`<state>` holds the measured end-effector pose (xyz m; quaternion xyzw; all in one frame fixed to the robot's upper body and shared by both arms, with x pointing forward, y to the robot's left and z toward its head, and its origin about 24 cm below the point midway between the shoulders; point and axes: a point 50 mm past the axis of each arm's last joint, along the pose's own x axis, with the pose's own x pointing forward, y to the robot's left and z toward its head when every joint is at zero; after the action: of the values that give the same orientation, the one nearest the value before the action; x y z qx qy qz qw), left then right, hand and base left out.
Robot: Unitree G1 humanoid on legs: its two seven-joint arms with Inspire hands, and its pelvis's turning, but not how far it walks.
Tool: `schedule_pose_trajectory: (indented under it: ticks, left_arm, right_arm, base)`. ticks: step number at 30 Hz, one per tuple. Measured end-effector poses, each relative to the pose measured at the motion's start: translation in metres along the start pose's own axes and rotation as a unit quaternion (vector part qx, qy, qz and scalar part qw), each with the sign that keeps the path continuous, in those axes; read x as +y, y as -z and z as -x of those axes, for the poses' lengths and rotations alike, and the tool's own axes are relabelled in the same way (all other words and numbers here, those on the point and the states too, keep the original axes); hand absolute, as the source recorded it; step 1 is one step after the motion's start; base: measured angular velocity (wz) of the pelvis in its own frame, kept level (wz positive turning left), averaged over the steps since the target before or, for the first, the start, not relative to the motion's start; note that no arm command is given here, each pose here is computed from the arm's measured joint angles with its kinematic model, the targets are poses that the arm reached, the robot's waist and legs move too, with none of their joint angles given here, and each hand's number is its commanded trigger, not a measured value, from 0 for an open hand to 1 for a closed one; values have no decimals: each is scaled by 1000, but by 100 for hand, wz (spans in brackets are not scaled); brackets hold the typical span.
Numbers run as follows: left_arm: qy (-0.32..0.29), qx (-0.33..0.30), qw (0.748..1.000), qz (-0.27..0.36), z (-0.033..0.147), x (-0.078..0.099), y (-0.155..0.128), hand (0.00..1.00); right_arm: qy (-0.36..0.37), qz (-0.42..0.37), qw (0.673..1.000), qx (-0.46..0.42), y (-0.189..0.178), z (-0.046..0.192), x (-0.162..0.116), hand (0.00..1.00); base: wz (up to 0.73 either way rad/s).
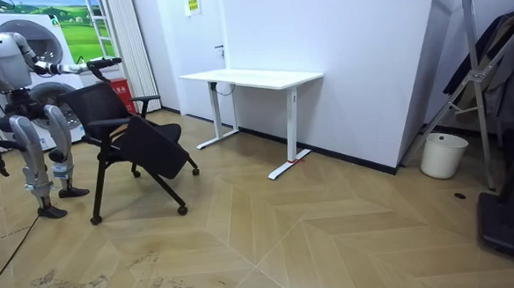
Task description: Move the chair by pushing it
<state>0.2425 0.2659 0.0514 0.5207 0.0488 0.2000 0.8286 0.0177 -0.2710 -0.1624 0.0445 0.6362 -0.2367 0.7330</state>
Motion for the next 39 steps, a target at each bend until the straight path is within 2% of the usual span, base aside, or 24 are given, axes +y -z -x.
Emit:
schedule_pose_trajectory:
  ticks: [9, 14, 20, 26, 39]
  left_arm:
    - [58, -20, 998, -29, 1, -6, -13, 0]
    - [81, -45, 994, -60, -2, 3, -19, 0]
    - [110, -61, 988, -94, -2, 4, -23, 0]
    - [131, -77, 982, -108, -3, 15, -32, 0]
    - [221, -85, 962, -140, -3, 20, -36, 0]
  right_arm:
    - [-9, -2, 1000, -6, -5, 0, 2, 0]
    - [-12, -4, 1000, -6, -5, 0, 2, 0]
    - [-6, 1, 1000, -15, -14, 0, -4, 0]
    - [-10, 0, 1000, -20, -18, 0, -3, 0]
    - [7, 32, 999, -13, -18, 1, -19, 0]
  base:
    - [1]
    - [1]
    - [1]
    - [2]
    - [0]
